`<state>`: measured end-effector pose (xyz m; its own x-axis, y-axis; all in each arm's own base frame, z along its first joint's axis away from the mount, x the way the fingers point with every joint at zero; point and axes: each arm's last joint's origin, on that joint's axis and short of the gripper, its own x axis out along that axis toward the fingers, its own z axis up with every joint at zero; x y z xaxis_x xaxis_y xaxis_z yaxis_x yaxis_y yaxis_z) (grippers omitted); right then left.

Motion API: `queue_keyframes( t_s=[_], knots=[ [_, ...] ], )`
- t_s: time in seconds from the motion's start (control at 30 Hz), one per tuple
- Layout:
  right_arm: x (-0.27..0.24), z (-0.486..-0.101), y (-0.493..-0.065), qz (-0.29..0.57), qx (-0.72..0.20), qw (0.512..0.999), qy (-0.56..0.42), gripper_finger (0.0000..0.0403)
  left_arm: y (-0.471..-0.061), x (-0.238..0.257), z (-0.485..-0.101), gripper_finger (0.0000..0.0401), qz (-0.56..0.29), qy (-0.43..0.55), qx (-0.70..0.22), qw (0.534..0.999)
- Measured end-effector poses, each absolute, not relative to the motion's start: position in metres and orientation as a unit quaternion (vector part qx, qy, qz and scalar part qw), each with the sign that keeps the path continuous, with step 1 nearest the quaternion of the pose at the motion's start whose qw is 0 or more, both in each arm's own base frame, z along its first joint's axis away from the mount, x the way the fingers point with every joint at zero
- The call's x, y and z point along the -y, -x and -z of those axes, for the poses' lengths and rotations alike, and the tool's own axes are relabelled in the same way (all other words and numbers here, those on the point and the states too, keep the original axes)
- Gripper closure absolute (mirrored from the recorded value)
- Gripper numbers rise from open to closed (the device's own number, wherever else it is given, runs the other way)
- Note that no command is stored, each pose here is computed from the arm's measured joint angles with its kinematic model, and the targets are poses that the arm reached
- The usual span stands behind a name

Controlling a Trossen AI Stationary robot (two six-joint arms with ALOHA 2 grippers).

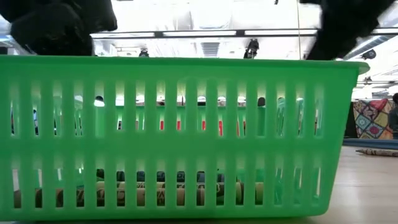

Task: Sort crayons
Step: Put the green crayon into the green bin

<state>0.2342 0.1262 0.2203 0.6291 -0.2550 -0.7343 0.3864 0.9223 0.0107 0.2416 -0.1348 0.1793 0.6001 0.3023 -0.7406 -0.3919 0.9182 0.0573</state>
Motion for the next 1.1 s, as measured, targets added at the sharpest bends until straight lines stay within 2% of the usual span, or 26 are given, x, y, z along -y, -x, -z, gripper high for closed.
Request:
queue_keyframes(
  t_s=[0.23, 0.6, 0.73, 1.1],
  knots=[
    [-0.089, -0.188, -0.182, 0.303, -0.456, 0.827, -0.130, 0.0280, -0.243, 0.135, -0.182, 0.0292, -0.205, 0.047, -0.379, 0.901],
    [-0.067, -0.160, -0.146, 0.340, -0.507, 0.770, -0.184, 0.0316, -0.244, 0.135, -0.183, 0.0292, -0.210, 0.048, -0.366, 0.905],
    [-0.063, -0.152, -0.139, 0.346, -0.516, 0.760, -0.189, 0.0324, -0.244, 0.135, -0.183, 0.0292, -0.210, 0.048, -0.366, 0.905],
    [-0.062, -0.144, -0.136, 0.323, -0.506, 0.770, -0.215, 0.0326, -0.244, 0.135, -0.183, 0.0292, -0.209, 0.049, -0.365, 0.906]
  ],
)
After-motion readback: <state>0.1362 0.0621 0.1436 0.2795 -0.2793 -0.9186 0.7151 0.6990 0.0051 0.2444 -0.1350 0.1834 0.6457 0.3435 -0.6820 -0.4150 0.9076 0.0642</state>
